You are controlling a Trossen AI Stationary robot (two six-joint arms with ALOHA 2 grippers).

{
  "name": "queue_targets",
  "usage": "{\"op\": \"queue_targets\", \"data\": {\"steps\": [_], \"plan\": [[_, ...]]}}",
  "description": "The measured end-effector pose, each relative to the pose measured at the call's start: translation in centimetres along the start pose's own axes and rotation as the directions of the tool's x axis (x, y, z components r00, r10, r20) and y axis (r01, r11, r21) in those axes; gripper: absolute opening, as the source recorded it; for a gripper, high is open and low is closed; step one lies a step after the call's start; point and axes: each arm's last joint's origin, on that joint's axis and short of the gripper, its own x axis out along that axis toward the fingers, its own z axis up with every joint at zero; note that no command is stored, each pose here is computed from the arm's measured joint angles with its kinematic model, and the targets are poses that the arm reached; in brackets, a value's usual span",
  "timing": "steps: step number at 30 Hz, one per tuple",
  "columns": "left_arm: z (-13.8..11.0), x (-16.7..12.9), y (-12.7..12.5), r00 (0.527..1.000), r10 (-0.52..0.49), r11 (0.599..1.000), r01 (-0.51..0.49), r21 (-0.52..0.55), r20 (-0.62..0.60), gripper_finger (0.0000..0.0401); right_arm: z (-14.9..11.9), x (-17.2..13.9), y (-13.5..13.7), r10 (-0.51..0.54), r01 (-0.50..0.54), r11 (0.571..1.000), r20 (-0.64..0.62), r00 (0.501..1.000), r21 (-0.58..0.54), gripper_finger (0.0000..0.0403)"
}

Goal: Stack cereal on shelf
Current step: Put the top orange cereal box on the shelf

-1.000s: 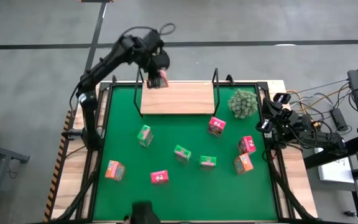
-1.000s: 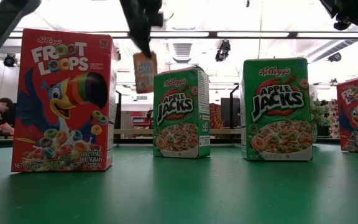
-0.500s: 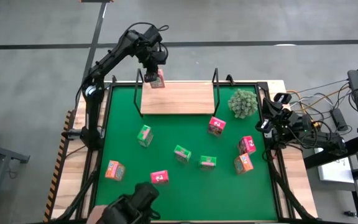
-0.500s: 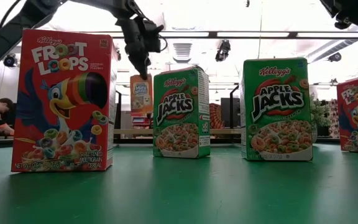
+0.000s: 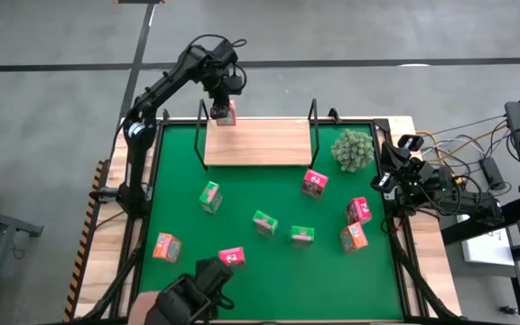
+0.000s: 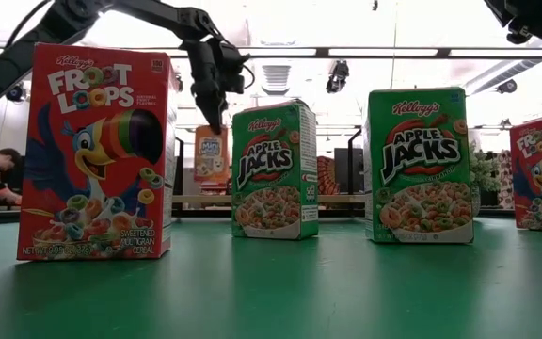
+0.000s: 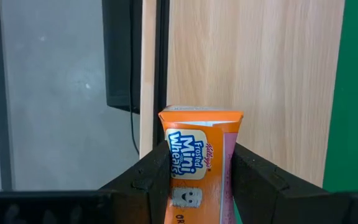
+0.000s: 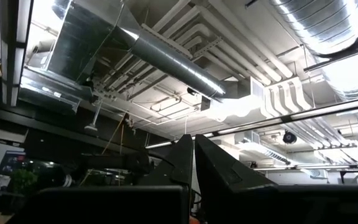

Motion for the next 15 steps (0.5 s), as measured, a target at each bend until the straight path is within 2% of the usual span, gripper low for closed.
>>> {"op": "queue_targets", "data": {"steps": [15], "plan": [[-1.0, 3.0, -0.4, 0.993, -0.082, 0.996, 0.079, -0.034, -0.083, 0.0127, 0.0, 0.0, 0.0, 0.001, -0.001, 1.0, 0.0, 1.0, 0.0, 0.0009]]}}
